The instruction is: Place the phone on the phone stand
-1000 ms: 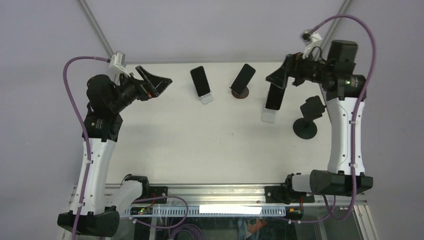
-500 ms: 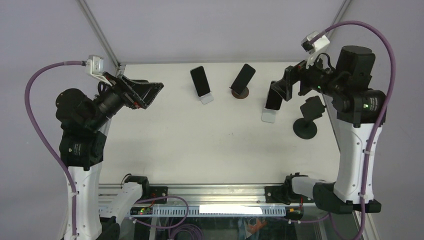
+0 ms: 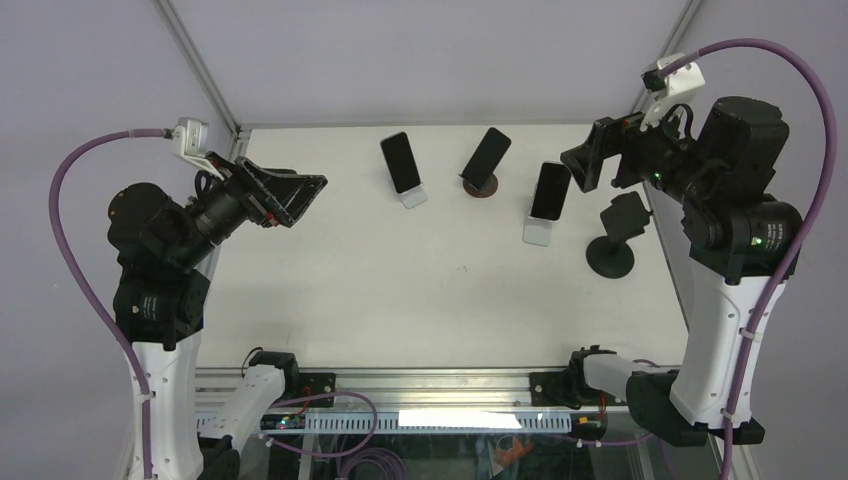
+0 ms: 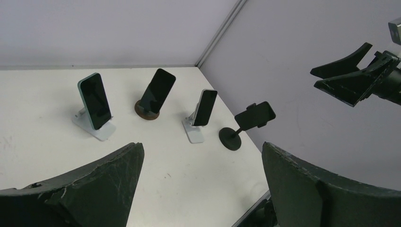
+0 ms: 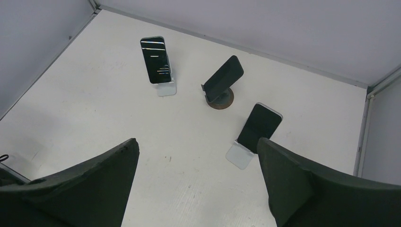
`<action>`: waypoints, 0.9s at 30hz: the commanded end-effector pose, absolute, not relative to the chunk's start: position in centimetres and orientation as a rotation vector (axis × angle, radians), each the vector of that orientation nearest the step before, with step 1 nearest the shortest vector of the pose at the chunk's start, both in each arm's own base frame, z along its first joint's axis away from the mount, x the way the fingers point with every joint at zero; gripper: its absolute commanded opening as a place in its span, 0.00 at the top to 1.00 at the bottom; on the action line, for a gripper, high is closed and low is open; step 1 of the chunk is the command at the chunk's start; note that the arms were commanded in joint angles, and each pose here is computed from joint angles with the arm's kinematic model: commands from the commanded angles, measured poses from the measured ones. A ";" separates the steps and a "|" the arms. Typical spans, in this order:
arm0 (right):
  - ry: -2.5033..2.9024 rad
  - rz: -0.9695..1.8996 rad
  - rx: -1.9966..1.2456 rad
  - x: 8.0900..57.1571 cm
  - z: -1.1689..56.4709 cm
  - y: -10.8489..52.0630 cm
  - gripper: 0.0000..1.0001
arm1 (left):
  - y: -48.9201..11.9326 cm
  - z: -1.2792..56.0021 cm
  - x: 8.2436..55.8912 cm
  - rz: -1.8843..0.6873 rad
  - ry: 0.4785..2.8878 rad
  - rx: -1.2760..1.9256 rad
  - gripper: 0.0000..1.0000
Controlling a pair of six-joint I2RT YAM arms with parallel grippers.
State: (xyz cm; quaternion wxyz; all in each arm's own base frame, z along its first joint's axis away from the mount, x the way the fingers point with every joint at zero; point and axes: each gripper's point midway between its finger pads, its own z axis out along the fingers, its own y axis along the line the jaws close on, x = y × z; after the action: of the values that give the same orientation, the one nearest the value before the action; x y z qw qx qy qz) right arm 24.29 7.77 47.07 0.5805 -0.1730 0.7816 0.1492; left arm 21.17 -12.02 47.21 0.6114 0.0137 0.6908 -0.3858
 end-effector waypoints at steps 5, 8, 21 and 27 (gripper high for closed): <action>1.805 0.351 -0.367 24.5 47.4 7.6 0.01 | -12.3 46.9 20.4 -0.894 1.601 0.072 0.01; 1.811 0.367 -0.377 24.5 47.0 7.9 0.01 | -12.3 46.4 20.6 -0.893 1.612 0.072 0.01; 1.846 0.394 -0.377 25.3 45.1 8.2 0.01 | -12.5 43.1 21.8 -0.895 1.688 0.069 0.01; 1.854 0.401 -0.375 25.5 44.6 8.2 0.01 | -12.5 42.6 21.9 -0.897 1.700 0.071 0.01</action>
State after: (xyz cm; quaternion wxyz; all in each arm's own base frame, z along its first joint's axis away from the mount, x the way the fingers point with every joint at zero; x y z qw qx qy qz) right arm 25.73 8.06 43.15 0.5421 -0.1611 0.8082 0.1640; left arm 22.36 -12.23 42.32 0.5700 0.0155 0.7306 -0.3756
